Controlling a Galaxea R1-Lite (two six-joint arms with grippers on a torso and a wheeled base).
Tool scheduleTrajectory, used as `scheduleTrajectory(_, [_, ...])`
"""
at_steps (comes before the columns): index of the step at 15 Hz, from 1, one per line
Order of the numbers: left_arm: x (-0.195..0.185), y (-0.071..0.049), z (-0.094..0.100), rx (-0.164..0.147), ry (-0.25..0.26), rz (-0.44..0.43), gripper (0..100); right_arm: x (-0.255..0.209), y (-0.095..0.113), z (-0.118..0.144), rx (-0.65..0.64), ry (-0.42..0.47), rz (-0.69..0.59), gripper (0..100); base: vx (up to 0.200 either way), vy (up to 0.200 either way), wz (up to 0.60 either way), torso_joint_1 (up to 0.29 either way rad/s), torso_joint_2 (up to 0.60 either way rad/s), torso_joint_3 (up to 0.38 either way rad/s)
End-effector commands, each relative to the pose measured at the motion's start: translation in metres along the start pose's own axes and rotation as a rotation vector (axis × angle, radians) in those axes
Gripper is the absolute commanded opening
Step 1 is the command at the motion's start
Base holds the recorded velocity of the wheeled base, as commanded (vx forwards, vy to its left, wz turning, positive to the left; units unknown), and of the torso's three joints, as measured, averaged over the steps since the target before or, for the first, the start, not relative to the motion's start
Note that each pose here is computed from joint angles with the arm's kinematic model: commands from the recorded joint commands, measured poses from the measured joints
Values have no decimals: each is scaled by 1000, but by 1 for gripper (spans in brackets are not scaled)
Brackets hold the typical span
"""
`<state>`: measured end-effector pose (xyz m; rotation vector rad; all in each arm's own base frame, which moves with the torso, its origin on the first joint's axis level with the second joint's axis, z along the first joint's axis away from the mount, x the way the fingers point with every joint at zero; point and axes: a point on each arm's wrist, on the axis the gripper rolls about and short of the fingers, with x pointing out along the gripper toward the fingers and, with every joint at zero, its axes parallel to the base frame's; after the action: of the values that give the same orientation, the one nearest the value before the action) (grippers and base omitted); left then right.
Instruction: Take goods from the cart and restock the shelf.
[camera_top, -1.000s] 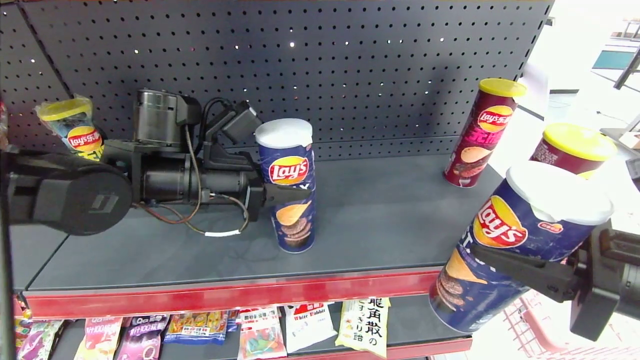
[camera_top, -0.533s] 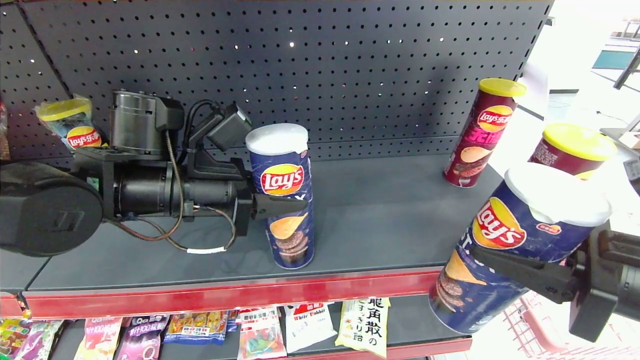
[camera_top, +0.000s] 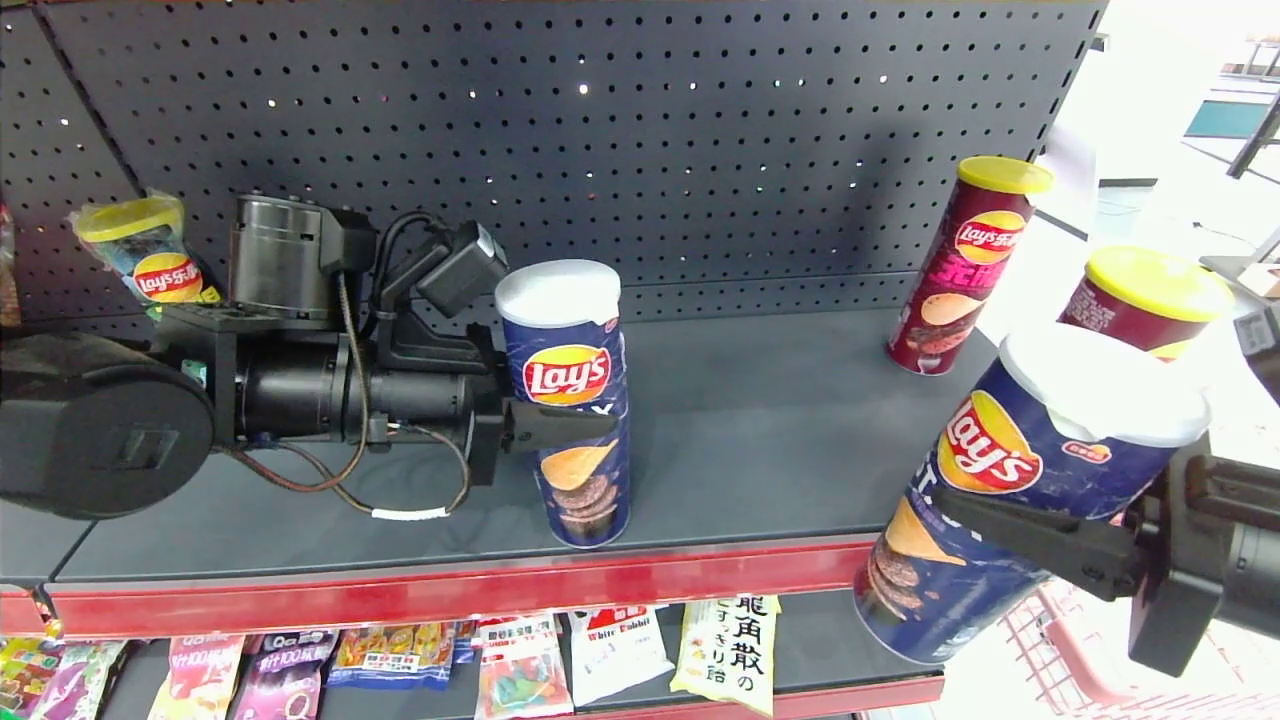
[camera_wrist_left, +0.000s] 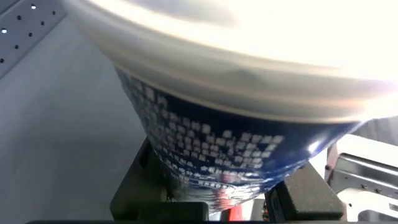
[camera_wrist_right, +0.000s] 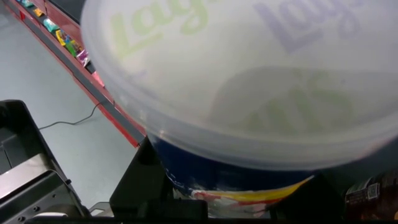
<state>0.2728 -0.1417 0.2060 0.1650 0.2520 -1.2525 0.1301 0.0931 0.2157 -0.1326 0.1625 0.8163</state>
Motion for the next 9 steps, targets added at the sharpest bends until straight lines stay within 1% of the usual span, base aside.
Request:
scheduleTrajectory(1, [-1, -3, -2, -6, 4, -9, 0, 3, 0, 0, 0, 4, 3, 0, 0, 0, 0, 0, 0, 0])
scheduleTrajectory(3, [-2, -4, -5, -17, 4, -37, 0, 6, -1, 3, -1, 3, 2, 0, 0, 0, 0, 0, 0, 0])
scheduleTrajectory(6, [2, -5, -8, -21, 12, -48, 0, 18, -6, 14, -3, -7, -2, 0, 0, 0, 0, 0, 0, 0])
scheduleTrajectory(7, [3, -4, -10, -25, 16, -50, 100, 23, -7, 19, -4, -12, -2, 0, 0, 0, 0, 0, 0, 0])
scheduleTrajectory(9, [3, -4, -10, -29, 19, -40, 100, 35, -11, 26, -4, -13, -4, 0, 0, 0, 0, 0, 0, 0])
